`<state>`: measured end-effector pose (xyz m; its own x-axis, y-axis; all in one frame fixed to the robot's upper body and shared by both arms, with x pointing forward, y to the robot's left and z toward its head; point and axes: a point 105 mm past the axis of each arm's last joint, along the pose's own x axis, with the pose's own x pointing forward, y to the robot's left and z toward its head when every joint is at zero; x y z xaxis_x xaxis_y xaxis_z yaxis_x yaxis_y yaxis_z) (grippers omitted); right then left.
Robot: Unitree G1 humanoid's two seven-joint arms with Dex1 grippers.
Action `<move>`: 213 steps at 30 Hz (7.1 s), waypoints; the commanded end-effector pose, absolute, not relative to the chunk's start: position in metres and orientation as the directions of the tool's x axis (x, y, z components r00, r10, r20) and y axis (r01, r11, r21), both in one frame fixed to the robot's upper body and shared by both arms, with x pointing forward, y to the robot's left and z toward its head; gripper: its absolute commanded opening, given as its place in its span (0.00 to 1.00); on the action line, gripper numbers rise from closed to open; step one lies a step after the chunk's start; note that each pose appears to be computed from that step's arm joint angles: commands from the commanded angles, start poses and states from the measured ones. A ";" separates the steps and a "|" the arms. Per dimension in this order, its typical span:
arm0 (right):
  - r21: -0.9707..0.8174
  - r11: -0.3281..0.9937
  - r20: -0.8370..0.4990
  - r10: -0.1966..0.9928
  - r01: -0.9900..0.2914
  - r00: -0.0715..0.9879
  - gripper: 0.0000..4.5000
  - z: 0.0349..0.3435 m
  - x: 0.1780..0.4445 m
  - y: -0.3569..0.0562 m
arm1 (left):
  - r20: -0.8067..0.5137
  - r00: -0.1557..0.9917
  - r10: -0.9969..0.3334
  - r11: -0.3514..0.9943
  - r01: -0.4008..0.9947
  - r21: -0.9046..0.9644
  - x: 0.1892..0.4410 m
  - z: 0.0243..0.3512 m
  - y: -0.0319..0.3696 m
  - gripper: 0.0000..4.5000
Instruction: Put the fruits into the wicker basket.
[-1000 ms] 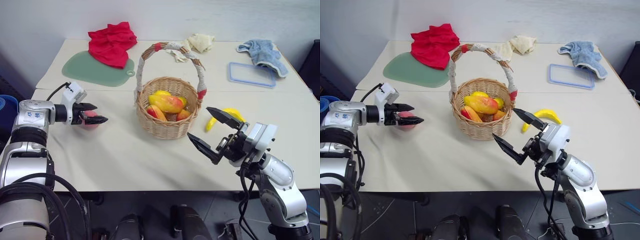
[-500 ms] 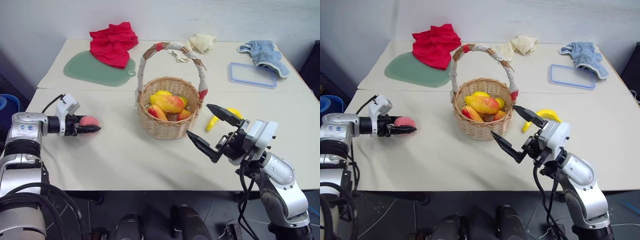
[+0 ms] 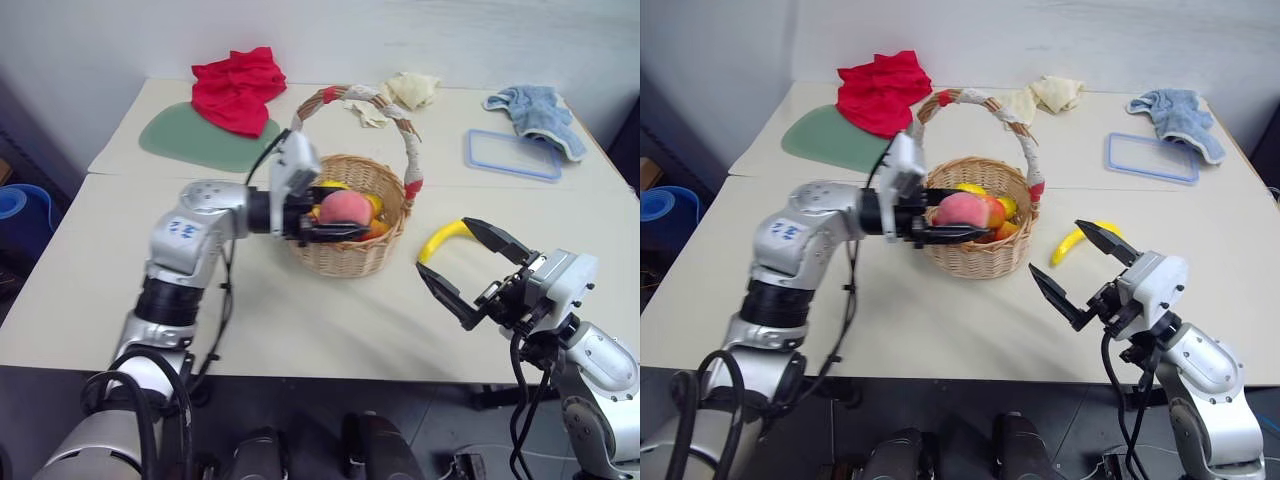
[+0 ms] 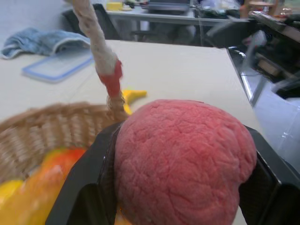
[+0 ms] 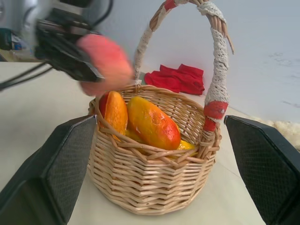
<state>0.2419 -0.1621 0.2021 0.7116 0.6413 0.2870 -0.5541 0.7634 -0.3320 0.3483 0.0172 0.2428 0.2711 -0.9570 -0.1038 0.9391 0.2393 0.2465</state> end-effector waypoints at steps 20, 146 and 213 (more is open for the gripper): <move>-0.187 0.928 0.206 0.357 -0.321 0.911 1.00 0.163 0.202 -0.252 | -0.105 0.095 -0.990 0.030 0.868 0.496 0.315 0.278 0.107 0.99; -0.277 0.505 -0.061 0.840 -0.817 0.540 0.99 0.240 0.328 -0.202 | 0.064 0.413 -0.908 0.418 0.890 0.182 0.267 0.227 0.182 1.00; -0.338 0.928 0.134 0.211 -0.156 0.968 0.99 0.236 0.246 -0.390 | 0.002 0.211 -0.977 0.210 0.972 0.108 0.293 0.195 0.147 1.00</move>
